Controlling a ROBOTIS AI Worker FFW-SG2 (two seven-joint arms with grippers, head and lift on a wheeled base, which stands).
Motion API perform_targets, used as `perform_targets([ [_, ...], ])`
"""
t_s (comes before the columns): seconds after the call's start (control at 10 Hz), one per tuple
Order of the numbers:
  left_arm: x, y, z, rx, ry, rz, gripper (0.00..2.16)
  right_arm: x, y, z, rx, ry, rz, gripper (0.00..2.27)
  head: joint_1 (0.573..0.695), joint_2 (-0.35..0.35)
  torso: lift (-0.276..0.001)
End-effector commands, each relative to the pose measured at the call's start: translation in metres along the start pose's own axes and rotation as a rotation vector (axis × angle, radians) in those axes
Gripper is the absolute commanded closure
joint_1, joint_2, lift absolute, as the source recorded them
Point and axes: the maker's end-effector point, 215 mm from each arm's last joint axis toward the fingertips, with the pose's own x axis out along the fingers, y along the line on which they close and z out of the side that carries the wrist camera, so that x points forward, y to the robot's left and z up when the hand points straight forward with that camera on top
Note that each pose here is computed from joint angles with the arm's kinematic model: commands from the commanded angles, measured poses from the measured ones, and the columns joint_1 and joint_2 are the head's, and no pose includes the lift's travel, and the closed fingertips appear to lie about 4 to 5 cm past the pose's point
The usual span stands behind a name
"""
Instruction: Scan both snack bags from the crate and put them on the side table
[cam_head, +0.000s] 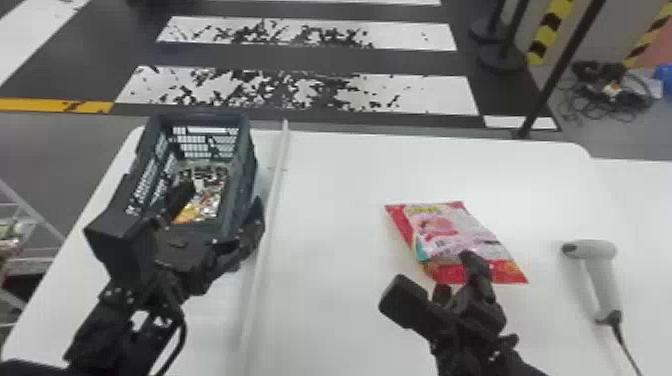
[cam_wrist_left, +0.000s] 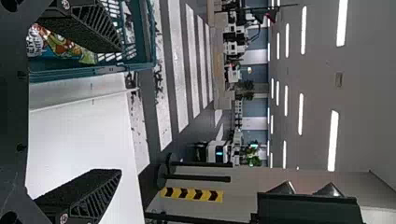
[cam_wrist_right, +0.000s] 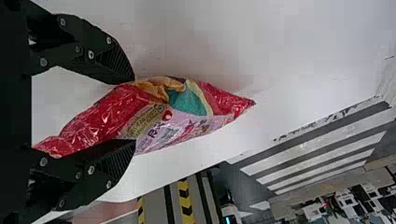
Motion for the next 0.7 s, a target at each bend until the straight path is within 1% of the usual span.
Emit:
perform_targets([
  [0.0,0.0,0.0,-0.001,-0.002,0.001,-0.002,0.08,-0.009,0.009,0.01,0.121,-0.039,0.115,0.05,0.695,0.016,-0.087],
  [0.2,0.0,0.0,-0.001,-0.002,0.001,-0.002,0.08,-0.023,0.023,0.029,0.338,-0.11,0.33,0.05,0.695,0.039,-0.087],
  [0.3,0.0,-0.001,-0.001,-0.003,0.003,-0.002,0.08,-0.028,0.022,0.04,0.417,-0.152,0.384,0.06,0.695,0.06,-0.087],
  [0.4,0.0,-0.001,-0.001,-0.003,0.003,-0.002,0.08,-0.029,0.016,0.045,0.477,-0.167,0.412,0.13,0.695,0.077,-0.087],
  [0.5,-0.001,-0.001,-0.003,-0.004,0.006,-0.003,0.08,-0.029,0.011,0.055,0.536,-0.2,0.44,0.33,0.695,0.089,-0.087],
  [0.6,-0.001,-0.001,-0.004,-0.004,0.007,-0.002,0.08,-0.027,0.004,0.057,0.561,-0.215,0.437,0.71,0.695,0.092,-0.087],
])
